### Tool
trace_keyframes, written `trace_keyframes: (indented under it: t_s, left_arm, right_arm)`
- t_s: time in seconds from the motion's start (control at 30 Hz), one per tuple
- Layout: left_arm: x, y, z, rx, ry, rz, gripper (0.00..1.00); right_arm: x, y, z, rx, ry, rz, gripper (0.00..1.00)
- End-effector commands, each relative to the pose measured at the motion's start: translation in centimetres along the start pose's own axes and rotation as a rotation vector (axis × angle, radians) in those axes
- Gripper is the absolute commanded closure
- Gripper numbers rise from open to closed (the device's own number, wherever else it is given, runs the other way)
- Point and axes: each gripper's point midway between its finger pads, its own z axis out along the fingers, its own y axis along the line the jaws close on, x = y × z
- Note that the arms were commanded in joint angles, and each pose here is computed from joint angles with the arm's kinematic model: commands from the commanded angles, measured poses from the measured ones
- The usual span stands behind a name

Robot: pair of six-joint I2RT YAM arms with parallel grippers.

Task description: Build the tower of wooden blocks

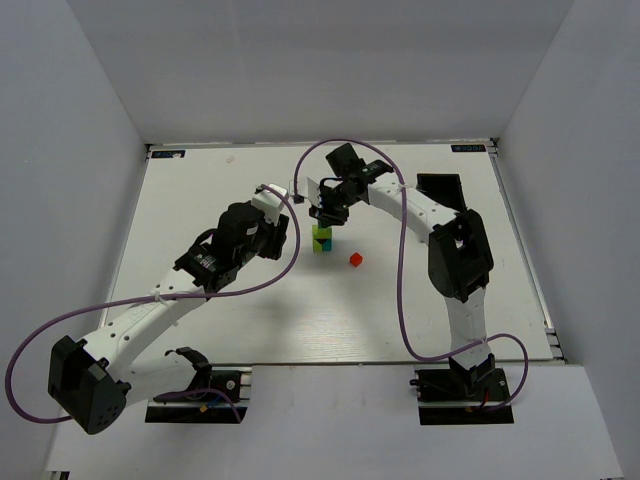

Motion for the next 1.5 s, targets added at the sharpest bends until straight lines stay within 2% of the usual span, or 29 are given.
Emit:
trace_keyframes:
  t_s: [0.0, 1.47]
  left_arm:
    - [-0.8, 0.3, -0.7, -0.005, -0.035, -0.009, 0.4]
    - [-0.8, 0.3, -0.7, -0.005, -0.035, -0.009, 0.4]
  right_arm:
    - [-0.8, -0.3, -0.1, 0.011, -0.016, 0.005, 0.72]
    - [-0.2, 0.1, 0.8, 0.003, -0.012, 0.024, 0.68]
